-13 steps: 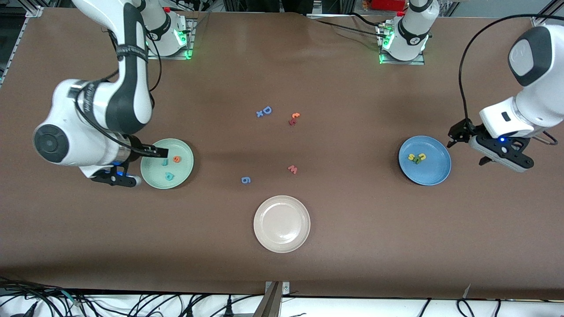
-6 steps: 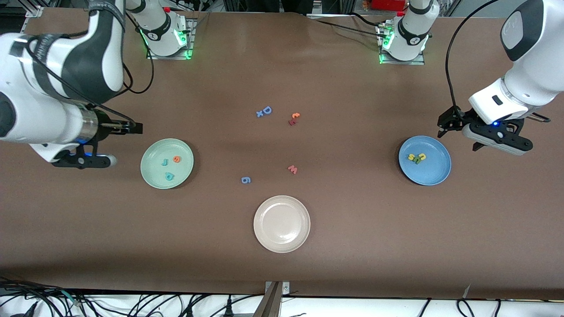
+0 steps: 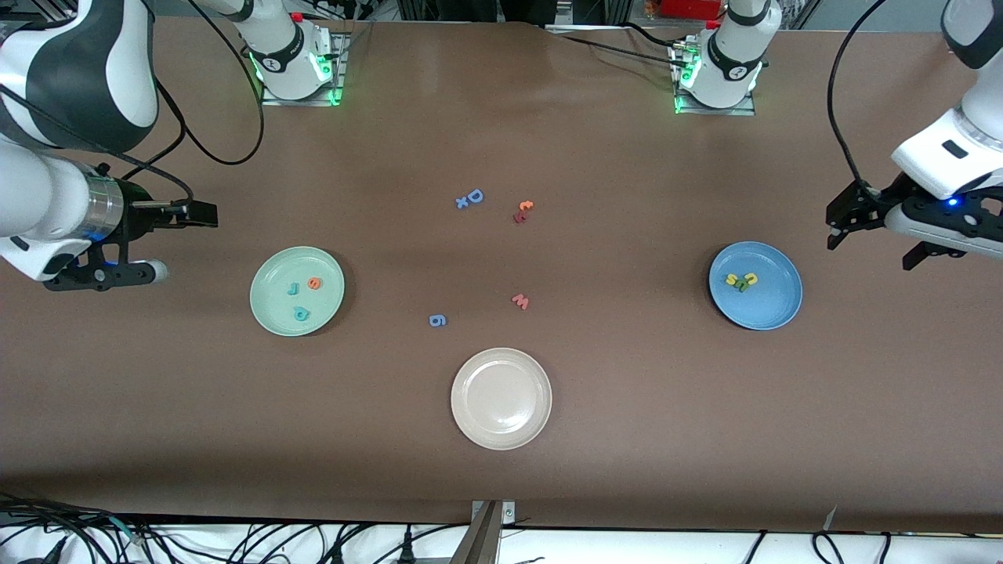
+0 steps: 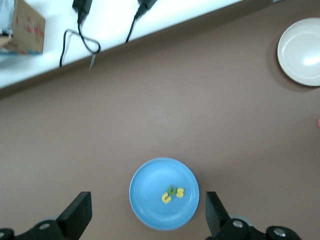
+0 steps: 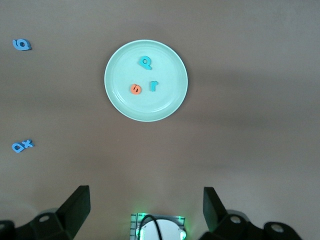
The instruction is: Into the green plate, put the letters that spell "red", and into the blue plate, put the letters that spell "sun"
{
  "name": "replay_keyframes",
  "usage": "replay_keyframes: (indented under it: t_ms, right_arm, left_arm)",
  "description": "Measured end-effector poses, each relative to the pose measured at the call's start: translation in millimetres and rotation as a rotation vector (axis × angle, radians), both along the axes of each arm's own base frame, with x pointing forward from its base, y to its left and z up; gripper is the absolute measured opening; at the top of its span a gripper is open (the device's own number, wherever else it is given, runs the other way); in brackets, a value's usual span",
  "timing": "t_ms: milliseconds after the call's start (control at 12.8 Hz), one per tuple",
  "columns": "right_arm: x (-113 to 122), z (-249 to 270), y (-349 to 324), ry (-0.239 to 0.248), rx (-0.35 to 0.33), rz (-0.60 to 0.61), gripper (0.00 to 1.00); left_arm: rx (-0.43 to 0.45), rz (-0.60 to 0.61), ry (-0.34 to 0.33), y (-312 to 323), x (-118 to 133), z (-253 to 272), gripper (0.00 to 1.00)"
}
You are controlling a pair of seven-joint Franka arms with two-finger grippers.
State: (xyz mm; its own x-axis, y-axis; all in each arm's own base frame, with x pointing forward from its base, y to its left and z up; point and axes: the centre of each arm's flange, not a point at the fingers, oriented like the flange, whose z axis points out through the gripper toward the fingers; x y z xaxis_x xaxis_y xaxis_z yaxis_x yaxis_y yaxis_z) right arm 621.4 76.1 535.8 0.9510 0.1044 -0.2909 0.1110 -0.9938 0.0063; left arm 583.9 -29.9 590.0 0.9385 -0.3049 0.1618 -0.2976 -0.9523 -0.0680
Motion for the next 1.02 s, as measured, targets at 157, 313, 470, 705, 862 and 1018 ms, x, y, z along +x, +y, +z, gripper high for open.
replay_keyframes:
  t_ms: [157, 313, 470, 705, 862, 1018]
  right_arm:
    - [0.3, -2.7, -15.1, -0.024, 0.028, -0.010, 1.00]
    - [-7.2, -7.2, -29.5, -0.081, 0.030, -0.020, 1.00]
    - [-19.9, -5.7, -36.4, -0.162, 0.036, -0.020, 1.00]
    - [-40.3, 21.6, -70.2, -0.231, 0.039, -0.064, 1.00]
    - [-50.0, 41.6, -95.2, -0.262, 0.037, -0.103, 1.00]
    - [-62.3, 47.8, -102.7, -0.228, 0.037, -0.117, 1.00]
  left_arm:
    - [-0.012, 0.052, 0.073, 7.2, -6.8, -6.5, 1.00]
    - [-0.015, 0.076, 0.083, 13.5, -11.9, -2.9, 1.00]
    - [-0.015, 0.075, 0.089, 11.7, -24.2, -2.7, 1.00]
    - [-0.014, 0.079, 0.114, 9.7, -40.6, -13.8, 1.00]
    - [-0.015, 0.086, 0.117, 11.8, -39.9, -16.2, 1.00]
    - [-0.015, 0.087, 0.113, 12.0, -39.2, -16.2, 1.00]
